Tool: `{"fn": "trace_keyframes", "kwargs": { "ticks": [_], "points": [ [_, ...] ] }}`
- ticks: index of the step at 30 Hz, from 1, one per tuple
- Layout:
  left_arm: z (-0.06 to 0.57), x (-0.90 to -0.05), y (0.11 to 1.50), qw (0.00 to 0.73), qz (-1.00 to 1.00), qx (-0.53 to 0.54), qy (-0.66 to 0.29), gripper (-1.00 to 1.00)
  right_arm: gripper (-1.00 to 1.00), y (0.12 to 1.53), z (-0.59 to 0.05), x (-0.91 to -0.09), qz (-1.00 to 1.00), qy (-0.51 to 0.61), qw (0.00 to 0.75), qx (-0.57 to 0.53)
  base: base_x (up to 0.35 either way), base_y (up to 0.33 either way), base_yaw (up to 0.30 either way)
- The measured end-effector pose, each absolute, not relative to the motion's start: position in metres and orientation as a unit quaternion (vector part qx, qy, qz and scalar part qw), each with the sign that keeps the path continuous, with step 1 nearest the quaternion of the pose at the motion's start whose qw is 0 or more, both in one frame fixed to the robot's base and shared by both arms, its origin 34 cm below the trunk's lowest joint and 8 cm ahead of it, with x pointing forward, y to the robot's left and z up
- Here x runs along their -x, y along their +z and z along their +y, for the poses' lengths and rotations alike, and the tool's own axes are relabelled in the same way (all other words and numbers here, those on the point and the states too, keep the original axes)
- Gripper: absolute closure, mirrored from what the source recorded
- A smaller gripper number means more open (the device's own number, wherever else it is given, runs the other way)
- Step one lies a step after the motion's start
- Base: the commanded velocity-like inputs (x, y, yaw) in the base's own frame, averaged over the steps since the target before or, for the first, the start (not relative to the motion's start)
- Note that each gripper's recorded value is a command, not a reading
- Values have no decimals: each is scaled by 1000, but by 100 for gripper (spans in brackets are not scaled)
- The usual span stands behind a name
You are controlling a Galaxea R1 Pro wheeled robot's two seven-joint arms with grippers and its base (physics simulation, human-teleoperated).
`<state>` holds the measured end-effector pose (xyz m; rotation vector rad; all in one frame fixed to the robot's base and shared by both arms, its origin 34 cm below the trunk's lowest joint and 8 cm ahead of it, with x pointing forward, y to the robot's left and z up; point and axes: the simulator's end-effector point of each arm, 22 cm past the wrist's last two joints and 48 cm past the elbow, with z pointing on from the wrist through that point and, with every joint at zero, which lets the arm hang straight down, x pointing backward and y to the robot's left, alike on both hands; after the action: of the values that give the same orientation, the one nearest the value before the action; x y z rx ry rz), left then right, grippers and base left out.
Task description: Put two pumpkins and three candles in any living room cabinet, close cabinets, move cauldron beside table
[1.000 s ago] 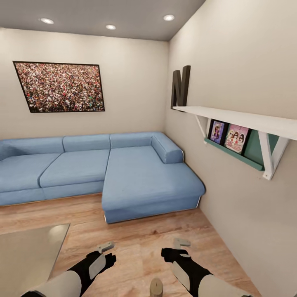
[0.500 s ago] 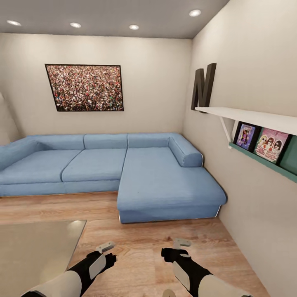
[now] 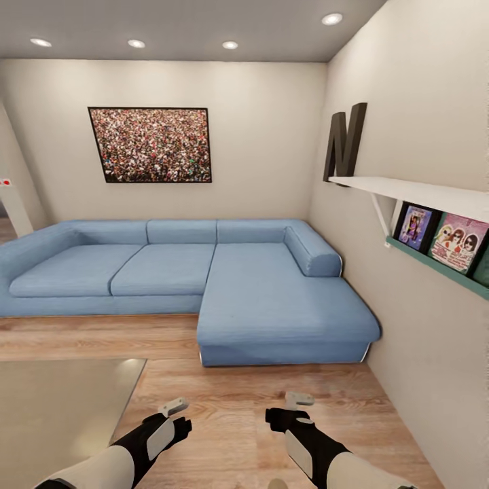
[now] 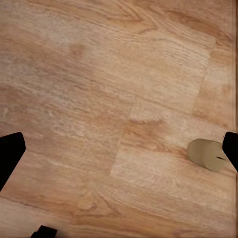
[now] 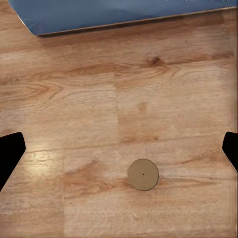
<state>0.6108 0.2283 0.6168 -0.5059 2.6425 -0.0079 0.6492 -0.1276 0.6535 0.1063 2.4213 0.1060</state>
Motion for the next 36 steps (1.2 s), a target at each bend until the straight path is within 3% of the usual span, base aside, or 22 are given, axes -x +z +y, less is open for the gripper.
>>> {"fn": "trace_keyframes", "kwargs": {
  "ticks": [36],
  "points": [
    [228,-611,617,223,957,183,-3,-100,-100,653,-127,-649,935,42,350,-41,24,-183,0]
  ]
}}
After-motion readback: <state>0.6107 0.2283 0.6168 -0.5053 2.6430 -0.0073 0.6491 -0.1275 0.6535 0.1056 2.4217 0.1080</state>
